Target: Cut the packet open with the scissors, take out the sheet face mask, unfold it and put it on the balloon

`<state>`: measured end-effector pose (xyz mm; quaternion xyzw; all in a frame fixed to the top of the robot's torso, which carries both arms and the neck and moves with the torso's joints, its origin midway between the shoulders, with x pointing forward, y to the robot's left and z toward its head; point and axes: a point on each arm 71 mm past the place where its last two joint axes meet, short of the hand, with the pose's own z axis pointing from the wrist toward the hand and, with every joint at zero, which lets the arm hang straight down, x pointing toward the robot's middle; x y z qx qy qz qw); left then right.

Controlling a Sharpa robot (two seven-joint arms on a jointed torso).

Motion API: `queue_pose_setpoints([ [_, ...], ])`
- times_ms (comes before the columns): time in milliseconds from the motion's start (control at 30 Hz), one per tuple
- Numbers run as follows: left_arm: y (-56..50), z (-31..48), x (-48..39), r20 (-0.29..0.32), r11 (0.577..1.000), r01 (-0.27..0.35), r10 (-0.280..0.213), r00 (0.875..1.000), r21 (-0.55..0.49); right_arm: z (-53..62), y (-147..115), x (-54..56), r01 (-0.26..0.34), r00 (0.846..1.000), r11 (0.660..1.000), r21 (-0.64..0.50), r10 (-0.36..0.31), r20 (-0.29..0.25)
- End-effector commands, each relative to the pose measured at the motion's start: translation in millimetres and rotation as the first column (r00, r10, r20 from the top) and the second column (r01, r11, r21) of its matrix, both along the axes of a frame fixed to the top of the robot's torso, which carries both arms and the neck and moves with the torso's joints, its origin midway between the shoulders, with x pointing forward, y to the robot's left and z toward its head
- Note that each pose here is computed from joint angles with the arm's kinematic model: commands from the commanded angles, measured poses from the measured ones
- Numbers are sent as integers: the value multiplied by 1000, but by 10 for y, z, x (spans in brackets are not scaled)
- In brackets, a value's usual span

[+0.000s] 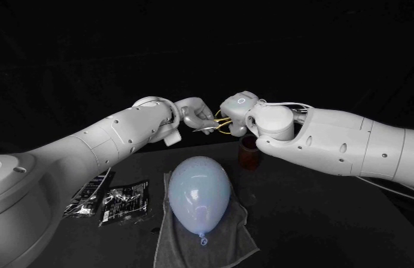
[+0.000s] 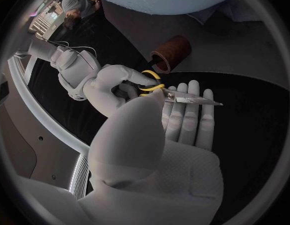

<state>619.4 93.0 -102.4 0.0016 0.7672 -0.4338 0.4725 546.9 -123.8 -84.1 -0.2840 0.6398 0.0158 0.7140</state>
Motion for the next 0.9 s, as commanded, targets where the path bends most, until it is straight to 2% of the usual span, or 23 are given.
queue_pose_setpoints([
  [33,-57,-43,-38,-62,999,38,-37,997,4,103,45,-28,-74,994,995,69,68,90],
  [333,-29,-54,-31,-75,1000,26,-25,997,13,187,10,-136,-196,972,960,203,163,168],
  [667,13,-52,-13,-71,1000,-2,3,998,10,151,-84,-212,-249,968,937,247,233,92],
  [900,40,-53,-4,-71,1000,-15,16,997,10,169,-149,-238,-277,960,920,276,256,109],
])
